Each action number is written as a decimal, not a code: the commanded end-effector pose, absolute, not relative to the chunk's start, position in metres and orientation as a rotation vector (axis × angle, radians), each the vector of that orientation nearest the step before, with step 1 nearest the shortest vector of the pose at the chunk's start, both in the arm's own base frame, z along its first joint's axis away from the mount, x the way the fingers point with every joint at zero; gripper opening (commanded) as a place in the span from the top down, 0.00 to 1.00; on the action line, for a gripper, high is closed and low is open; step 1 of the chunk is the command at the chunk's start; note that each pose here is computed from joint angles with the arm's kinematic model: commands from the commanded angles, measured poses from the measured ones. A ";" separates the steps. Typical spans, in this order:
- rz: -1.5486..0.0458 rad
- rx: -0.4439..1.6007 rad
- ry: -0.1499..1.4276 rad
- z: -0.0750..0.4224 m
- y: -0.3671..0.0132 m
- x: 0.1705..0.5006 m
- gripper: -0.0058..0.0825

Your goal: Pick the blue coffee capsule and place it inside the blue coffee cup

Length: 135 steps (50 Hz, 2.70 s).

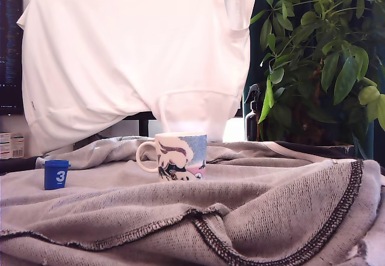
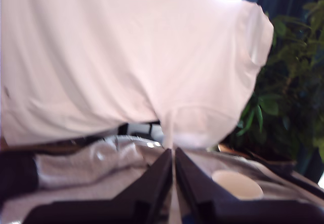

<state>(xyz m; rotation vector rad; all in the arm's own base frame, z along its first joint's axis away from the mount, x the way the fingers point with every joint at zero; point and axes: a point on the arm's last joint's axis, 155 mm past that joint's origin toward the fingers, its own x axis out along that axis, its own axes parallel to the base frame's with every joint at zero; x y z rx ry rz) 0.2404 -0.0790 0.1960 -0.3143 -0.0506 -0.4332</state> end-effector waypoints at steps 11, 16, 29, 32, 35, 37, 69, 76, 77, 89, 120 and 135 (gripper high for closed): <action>-0.383 -0.278 0.057 0.159 -0.078 0.255 0.05; -0.381 -0.251 0.095 0.149 -0.080 0.259 0.04; -0.402 -0.175 0.133 0.135 -0.090 0.268 0.05; -0.404 -0.174 0.170 0.124 -0.091 0.270 0.05; -0.405 -0.167 0.198 0.116 -0.093 0.273 0.05; -0.407 -0.159 0.210 0.112 -0.094 0.274 0.05; -0.432 -0.061 0.405 0.066 -0.113 0.335 0.05; -0.443 -0.058 0.446 0.054 -0.117 0.345 0.06; -0.446 -0.058 0.449 0.053 -0.118 0.346 0.06; -0.450 -0.035 0.484 0.039 -0.120 0.360 0.06; -0.451 -0.037 0.534 0.020 -0.123 0.372 0.72; -0.454 -0.036 0.457 0.036 -0.125 0.381 0.81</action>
